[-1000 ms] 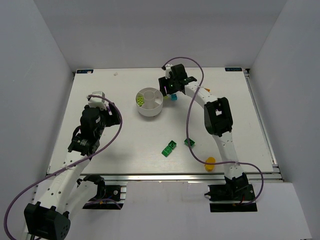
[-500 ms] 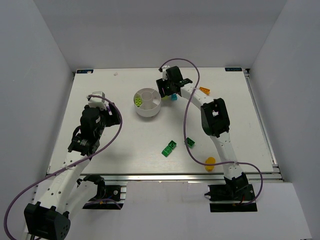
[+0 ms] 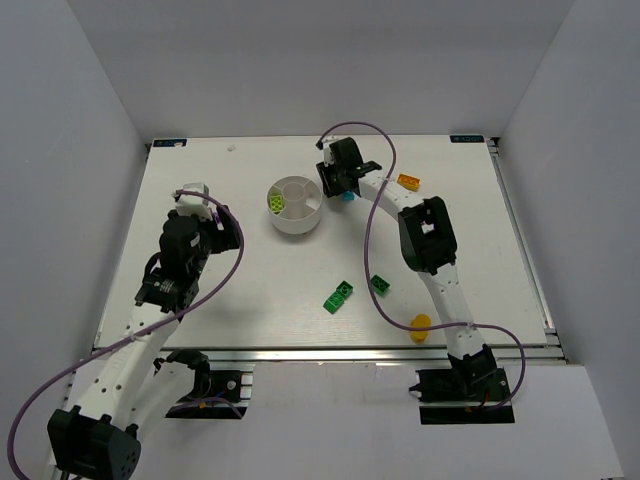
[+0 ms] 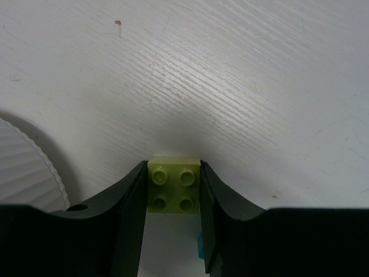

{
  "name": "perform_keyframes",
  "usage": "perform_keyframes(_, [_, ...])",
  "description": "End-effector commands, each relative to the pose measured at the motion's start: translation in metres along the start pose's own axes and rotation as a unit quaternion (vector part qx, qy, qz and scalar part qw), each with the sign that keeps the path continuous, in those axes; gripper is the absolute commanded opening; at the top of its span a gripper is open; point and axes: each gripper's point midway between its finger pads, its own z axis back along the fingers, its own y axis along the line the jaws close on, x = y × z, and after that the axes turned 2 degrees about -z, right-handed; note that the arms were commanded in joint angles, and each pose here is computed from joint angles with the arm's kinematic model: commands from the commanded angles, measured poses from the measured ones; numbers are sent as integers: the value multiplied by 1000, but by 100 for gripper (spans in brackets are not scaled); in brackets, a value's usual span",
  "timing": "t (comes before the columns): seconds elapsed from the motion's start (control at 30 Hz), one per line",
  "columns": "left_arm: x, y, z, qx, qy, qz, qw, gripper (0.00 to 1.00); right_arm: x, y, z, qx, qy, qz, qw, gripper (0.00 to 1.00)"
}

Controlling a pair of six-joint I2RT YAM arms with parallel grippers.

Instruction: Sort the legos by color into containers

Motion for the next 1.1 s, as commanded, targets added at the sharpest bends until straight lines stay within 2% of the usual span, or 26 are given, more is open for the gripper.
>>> perform_keyframes(0.0, [3,-2,5,-7,-8,2,1000,85,8,-4,2,-11,-13,7,1000,37])
perform_keyframes(0.13, [6,-2,7,-9,-15,1,1000,85,31,-11,26,-33,-47,31,998,23])
perform_keyframes(0.17, [7,-2,9,-9,-17,2,1000,85,53,-12,48,-40,-73,37,996,17])
perform_keyframes(0.33, [16,0,14,-4,-34,8,999,85,101,-21,105,-81,-148,71,983,5])
perform_keyframes(0.4, [19,2,17,0,-42,9,999,85,122,-11,128,-77,-174,76,979,5])
perform_keyframes(0.57, [23,7,21,13,-52,12,999,85,136,39,149,-11,-190,75,979,4])
perform_keyframes(0.67, [26,9,24,19,-57,14,998,85,135,93,155,81,-182,71,977,4])
perform_keyframes(0.8, [29,13,26,28,-62,14,998,85,130,173,165,212,-161,72,961,4])
perform_keyframes(0.93, [29,15,28,34,-64,13,997,85,129,205,157,233,-153,69,958,5])
perform_keyframes(1.07, [32,15,30,31,-71,14,997,85,116,213,145,219,-141,71,963,6])
